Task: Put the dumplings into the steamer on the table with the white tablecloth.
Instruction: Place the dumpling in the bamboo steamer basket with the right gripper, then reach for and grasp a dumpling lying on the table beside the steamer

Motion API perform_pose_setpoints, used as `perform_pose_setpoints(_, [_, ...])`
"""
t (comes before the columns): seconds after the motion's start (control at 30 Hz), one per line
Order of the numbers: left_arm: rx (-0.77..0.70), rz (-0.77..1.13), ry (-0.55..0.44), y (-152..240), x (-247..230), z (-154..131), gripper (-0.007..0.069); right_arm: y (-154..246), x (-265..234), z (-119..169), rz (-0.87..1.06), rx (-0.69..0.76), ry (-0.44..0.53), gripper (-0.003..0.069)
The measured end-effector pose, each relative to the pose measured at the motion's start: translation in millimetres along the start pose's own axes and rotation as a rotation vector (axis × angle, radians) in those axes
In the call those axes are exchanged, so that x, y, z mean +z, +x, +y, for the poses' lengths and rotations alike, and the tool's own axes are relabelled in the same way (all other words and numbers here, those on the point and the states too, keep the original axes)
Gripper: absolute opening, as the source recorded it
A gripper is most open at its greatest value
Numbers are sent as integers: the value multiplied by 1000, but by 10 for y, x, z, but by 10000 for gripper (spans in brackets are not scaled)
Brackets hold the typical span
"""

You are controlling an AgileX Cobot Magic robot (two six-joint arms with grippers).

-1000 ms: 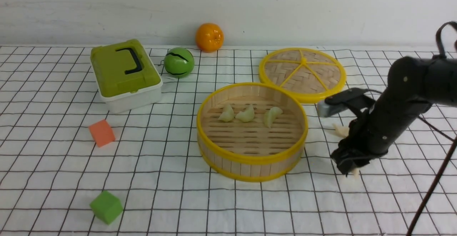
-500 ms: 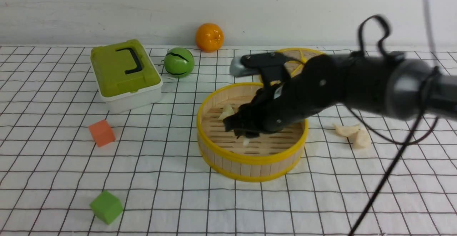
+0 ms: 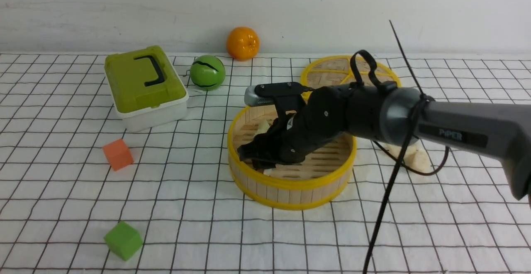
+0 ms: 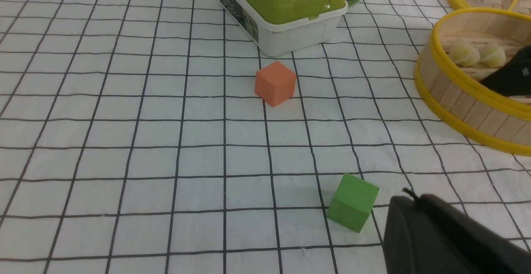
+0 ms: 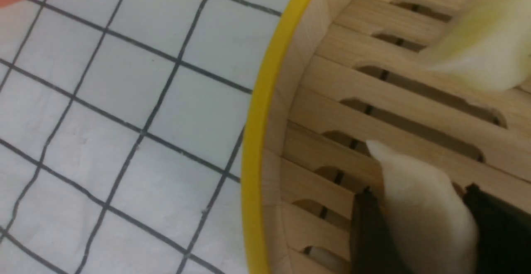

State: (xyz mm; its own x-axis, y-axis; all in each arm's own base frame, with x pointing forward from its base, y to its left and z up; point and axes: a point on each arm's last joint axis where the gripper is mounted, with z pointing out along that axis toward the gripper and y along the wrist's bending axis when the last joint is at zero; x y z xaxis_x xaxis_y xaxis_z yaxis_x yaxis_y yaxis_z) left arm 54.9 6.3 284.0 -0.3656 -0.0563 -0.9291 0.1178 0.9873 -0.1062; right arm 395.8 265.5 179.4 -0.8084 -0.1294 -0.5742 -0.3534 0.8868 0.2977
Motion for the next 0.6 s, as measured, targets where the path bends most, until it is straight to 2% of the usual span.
perform_pose_setpoints(0.03, [0,0,0,0,0,0,-13,-11,-33,8,1,-5,0,392])
perform_pose_setpoints(0.13, [1,-1,-1,0,0,1,-13,-40,-155,26,12,-22,3,493])
perform_pose_setpoints(0.23, [1,-1,-1,0,0,1,-13,-118,-338,30,-2,-36,6,532])
perform_pose_setpoints(0.3, [1,-1,-1,0,0,1,-13,-276,-693,-24,-48,-50,21,548])
perform_pose_setpoints(0.4, [18,-4,-2,30,28,-2,-13,-440,-1118,-275,-84,-44,81,551])
perform_pose_setpoints(0.5, [43,-12,10,91,83,-18,-13,-534,-1461,-679,-85,-16,176,552])
perform_pose_setpoints(0.53, [55,-20,23,121,111,-32,-13,-542,-1543,-911,-64,-7,225,552])
perform_pose_setpoints(0.57, [57,-22,27,127,117,-36,-13,-534,-1552,-943,-52,-5,232,552])
perform_pose_setpoints(0.6, [60,-26,35,138,128,-44,-13,-510,-1552,-1107,-15,2,260,552])
